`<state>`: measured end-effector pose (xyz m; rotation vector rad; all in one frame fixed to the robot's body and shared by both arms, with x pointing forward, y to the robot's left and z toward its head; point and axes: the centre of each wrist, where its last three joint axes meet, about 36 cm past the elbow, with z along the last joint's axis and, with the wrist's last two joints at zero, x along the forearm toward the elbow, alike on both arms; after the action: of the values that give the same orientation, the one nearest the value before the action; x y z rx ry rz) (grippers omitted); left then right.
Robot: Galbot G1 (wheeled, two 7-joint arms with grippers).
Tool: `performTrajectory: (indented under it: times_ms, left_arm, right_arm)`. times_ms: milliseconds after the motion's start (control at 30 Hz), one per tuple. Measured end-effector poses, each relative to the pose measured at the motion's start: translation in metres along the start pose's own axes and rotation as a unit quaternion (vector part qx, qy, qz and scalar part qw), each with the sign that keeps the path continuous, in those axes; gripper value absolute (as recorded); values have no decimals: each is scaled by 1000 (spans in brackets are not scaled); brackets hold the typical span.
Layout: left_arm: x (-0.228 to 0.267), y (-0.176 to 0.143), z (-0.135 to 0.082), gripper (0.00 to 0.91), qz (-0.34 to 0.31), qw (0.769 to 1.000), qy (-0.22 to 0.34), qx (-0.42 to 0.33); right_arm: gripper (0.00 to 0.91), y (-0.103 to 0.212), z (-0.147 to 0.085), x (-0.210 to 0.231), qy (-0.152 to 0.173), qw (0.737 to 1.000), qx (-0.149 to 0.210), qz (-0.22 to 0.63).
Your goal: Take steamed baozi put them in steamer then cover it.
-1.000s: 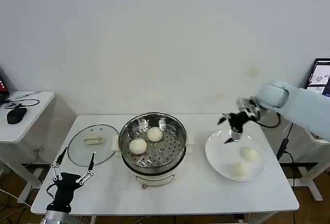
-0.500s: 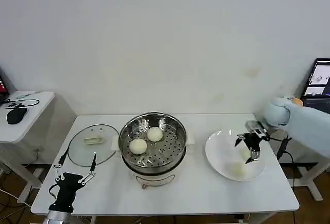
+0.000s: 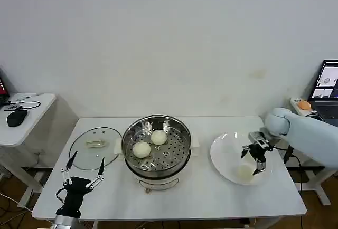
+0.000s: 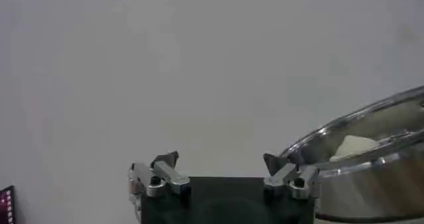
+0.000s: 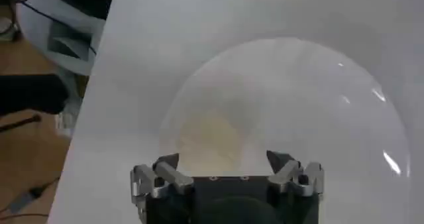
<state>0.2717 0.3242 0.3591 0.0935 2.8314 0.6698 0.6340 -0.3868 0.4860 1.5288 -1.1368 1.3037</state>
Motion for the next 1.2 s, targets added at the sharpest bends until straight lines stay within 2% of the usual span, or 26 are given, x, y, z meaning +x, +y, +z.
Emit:
performTrajectory:
  times_ms: [500,1200]
  left_arm:
    - [1,-6,-2,907,7,1000,0,0]
    - [0,-8,-3,907,4,1000,1,0]
  right_arm:
    - [907,5,3,-12,-6,1000,-5,-7]
    - [907,-4,-3,-28,-6,1000,-1,-16]
